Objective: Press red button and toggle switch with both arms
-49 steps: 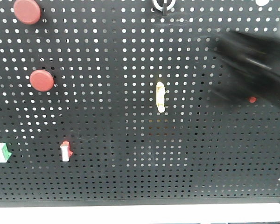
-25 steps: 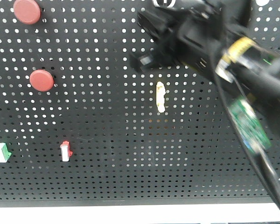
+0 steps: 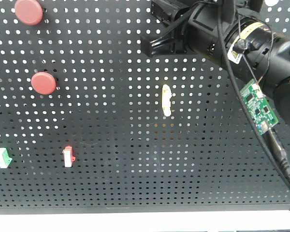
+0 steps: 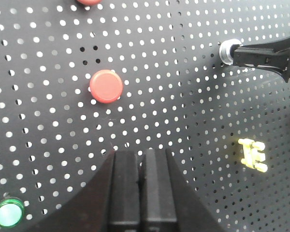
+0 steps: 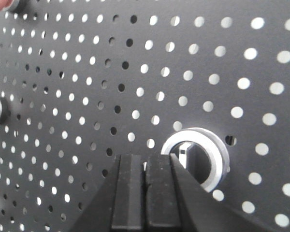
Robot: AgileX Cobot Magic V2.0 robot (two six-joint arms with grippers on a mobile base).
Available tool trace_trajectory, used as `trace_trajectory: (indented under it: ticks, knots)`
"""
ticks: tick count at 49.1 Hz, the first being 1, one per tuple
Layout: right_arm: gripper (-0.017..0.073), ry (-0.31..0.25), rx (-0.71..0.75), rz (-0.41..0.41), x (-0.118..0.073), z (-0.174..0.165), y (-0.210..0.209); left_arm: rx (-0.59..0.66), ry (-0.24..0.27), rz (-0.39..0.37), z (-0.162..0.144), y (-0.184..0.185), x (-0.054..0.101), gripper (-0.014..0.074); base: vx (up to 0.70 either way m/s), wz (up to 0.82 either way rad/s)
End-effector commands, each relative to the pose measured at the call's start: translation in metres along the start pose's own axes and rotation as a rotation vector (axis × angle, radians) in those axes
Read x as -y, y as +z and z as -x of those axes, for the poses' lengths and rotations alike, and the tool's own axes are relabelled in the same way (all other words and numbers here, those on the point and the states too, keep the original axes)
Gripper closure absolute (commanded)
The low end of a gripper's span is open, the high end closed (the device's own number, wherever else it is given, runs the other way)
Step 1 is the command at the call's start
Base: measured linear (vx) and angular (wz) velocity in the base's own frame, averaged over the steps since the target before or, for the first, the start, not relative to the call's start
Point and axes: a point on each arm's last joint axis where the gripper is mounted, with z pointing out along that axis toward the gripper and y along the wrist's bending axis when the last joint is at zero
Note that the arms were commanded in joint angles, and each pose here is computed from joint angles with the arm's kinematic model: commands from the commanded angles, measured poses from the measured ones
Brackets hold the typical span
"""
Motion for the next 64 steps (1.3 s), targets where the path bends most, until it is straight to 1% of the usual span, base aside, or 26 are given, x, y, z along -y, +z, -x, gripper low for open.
trace_trajectory:
  ticks: [1,9,14,19,29,32,38,45,49,50,58,64]
  knots:
    - [0.0562,-0.003,0.103,-0.044,0.015,0.034,-0.016,0.111,-0.012,0.003,0.017,-0.001,-0.001,0.0592,0.0,0.0]
    - [0.0562,-0.013,0.091,-0.051,0.017,0.036,-0.019,0.111,-0.012,0.003,0.017,-0.001,-0.001,0.0592,0.0,0.0]
    - [0.0562,-0.077,0.07,-0.062,0.018,0.038,-0.023,0.111,-0.012,0.003,0.017,-0.001,-0.001,0.0592,0.0,0.0]
    - [0.0562,-0.1,0.038,-0.073,0.019,0.039,-0.026,0.113,-0.012,0.003,0.017,-0.001,-0.001,0.0592,0.0,0.0]
    - [0.0562,-0.087,0.052,-0.072,0.018,0.046,-0.032,0.113,-0.012,0.003,0.017,-0.001,-0.001,0.0592,0.0,0.0]
    - [0.0562,-0.059,0.067,-0.054,0.013,0.05,-0.036,0.111,-0.012,0.003,0.017,-0.001,-0.001,0.0592,0.0,0.0]
    - [0.0562,-0.05,0.097,-0.02,0.003,0.059,-0.053,0.11,-0.012,0.003,0.017,-0.001,-0.001,0.0592,0.0,0.0]
    - [0.0562,-0.053,0.072,-0.018,0.002,0.053,-0.076,0.105,-0.012,0.003,0.016,-0.001,-0.001,0.0592,0.0,0.0]
    - [0.0562,-0.054,0.043,-0.015,0.001,0.045,-0.086,0.097,-0.012,0.002,0.015,-0.001,-0.001,0.0592,0.0,0.0]
    - [0.0562,-0.053,0.016,-0.01,-0.001,0.037,-0.094,0.078,-0.013,0.001,0.014,-0.001,-0.001,0.0592,0.0,0.0]
    - [0.0562,-0.053,-0.03,-0.01,-0.001,0.028,-0.094,0.08,-0.013,0.001,0.014,-0.001,-0.001,0.0592,0.0,0.0]
    - [0.0562,-0.053,-0.038,-0.012,-0.001,0.027,-0.094,0.08,-0.013,0.001,0.014,-0.001,-0.001,0.0592,0.0,0.0]
